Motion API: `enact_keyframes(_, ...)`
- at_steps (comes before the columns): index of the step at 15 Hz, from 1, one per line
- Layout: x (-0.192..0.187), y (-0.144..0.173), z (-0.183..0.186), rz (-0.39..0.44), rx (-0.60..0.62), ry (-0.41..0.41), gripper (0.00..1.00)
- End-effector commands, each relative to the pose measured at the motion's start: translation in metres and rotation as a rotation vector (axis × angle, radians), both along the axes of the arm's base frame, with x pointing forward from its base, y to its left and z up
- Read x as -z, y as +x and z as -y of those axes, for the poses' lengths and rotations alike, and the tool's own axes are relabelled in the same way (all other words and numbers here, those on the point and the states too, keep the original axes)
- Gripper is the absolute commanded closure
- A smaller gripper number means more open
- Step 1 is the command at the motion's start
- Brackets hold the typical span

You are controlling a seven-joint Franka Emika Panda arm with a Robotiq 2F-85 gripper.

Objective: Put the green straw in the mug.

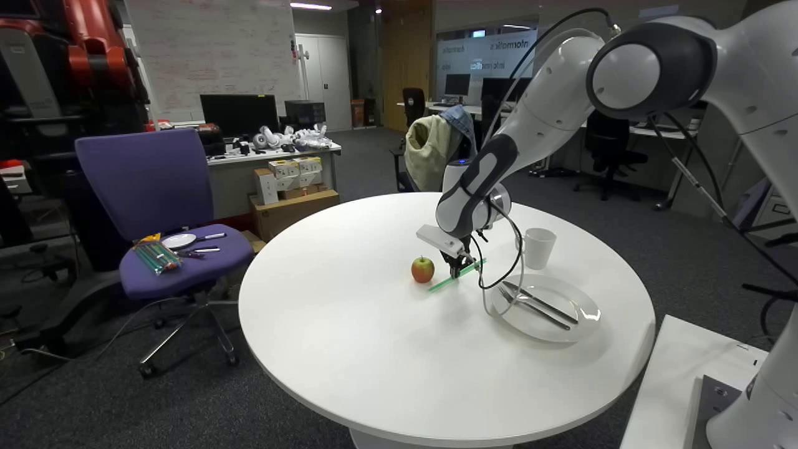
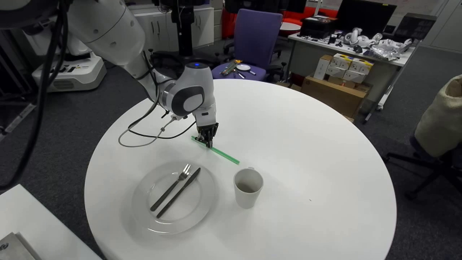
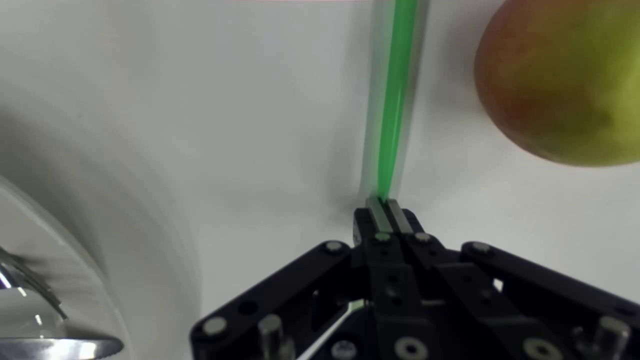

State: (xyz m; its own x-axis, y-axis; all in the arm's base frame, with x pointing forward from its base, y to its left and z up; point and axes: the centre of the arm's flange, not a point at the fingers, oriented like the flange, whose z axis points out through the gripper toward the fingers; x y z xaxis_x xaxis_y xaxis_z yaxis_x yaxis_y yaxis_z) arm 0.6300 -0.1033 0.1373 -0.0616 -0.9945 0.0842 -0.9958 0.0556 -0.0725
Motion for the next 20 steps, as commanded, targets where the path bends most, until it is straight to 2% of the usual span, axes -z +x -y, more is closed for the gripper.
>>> enact_keyframes(1, -0.001, 0.004, 0.004, -0.018, -0.006, 0.028, 1.00)
enact_keyframes(8, -0.029, -0.002, 0.003, 0.023, -0.014, 0.064, 1.00)
enact_keyframes(15, -0.089, -0.017, 0.007, 0.091, -0.026, 0.132, 1.00)
enact_keyframes(17, -0.108, -0.022, 0.012, 0.137, -0.020, 0.199, 1.00)
enact_keyframes(18, -0.116, -0.025, 0.016, 0.168, -0.002, 0.262, 1.00)
enact_keyframes(20, -0.130, -0.029, 0.031, 0.226, 0.071, 0.343, 1.00)
